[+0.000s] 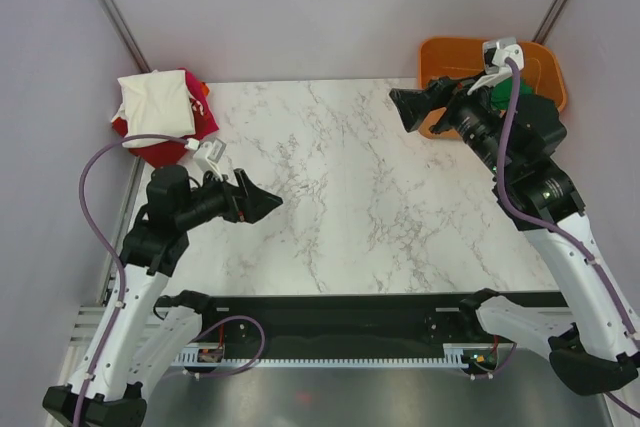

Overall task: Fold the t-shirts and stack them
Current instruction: Grab the tshirt from the pile

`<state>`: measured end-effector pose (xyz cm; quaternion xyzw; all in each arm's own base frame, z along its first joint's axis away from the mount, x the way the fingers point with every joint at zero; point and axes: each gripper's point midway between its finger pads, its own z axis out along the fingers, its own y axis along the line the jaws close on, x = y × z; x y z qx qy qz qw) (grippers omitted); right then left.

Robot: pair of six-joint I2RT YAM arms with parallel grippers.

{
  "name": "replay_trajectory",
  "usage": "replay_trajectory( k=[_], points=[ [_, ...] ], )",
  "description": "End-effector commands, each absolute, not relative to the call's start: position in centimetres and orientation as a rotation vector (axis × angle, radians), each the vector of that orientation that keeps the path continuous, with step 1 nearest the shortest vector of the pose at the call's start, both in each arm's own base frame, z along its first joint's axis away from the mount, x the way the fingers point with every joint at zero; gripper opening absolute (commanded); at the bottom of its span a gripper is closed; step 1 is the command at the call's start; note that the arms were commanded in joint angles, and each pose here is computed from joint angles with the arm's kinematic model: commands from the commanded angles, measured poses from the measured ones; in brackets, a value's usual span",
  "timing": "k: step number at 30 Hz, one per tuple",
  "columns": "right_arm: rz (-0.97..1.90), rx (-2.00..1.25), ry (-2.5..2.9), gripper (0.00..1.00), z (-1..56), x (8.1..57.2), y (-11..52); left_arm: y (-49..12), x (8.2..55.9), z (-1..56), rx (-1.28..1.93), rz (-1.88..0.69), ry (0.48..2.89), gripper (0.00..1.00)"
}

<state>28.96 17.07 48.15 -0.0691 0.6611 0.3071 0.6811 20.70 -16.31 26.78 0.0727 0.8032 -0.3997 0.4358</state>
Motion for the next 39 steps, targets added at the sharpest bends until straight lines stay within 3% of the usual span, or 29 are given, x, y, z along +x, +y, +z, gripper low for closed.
replay_trajectory(
  k=[1, 5, 6, 8, 12, 14, 15, 16, 18, 27, 39],
  points=[
    [0.601, -0.149, 1.391, 0.98, 50.2, 29.6, 15.9, -15.6, 21.0, 25.9, 0.197, -0.923, 1.978, 1.0],
    [0.354, 0.028, 1.389, 0.98, 50.0, 33.7, 12.2, -14.7, 21.1, 24.6, 0.138, -0.869, 1.998, 1.0],
    [0.264, 0.06, 1.48, 0.98, 47.3, 37.6, 11.5, -14.6, 21.1, 24.6, 0.138, -0.863, 1.995, 1.0],
    [0.233, 0.065, 1.557, 0.98, 46.7, 40.9, 10.7, -14.1, 21.7, 24.2, 0.103, -0.823, 2.007, 1.0],
    [0.081, 0.199, 1.766, 0.98, 38.6, 51.7, 5.0, -14.1, 21.9, 23.3, 0.088, -0.817, 2.049, 0.98],
    [0.104, 0.272, 1.766, 0.98, 38.3, 54.5, 2.7, -14.0, 22.0, 23.1, 0.083, -0.808, 2.058, 0.97],
    [0.077, 0.347, 1.833, 0.98, 34.2, 57.2, -0.5, -13.9, 22.0, 23.0, 0.077, -0.804, 2.061, 0.98],
    [0.088, 0.393, 1.829, 0.98, 34.7, 58.1, -2.3, -13.7, 22.2, 22.9, 0.064, -0.788, 2.062, 0.98],
    [0.156, 0.46, 1.923, 0.98, 30.3, 60.7, -4.7, -13.7, 22.3, 22.8, 0.059, -0.783, 2.068, 0.97],
    [0.113, 0.522, 2.2, 0.98, 14.6, 62.8, -8.5, -13.6, 22.6, 22.2, 0.049, -0.773, 2.091, 0.97],
    [0.044, 0.531, 2.533, 0.98, 1.3, 59.6, -7.6, -13.2, 23.1, 21.4, 0.021, -0.739, 2.123, 0.97]
  ],
)
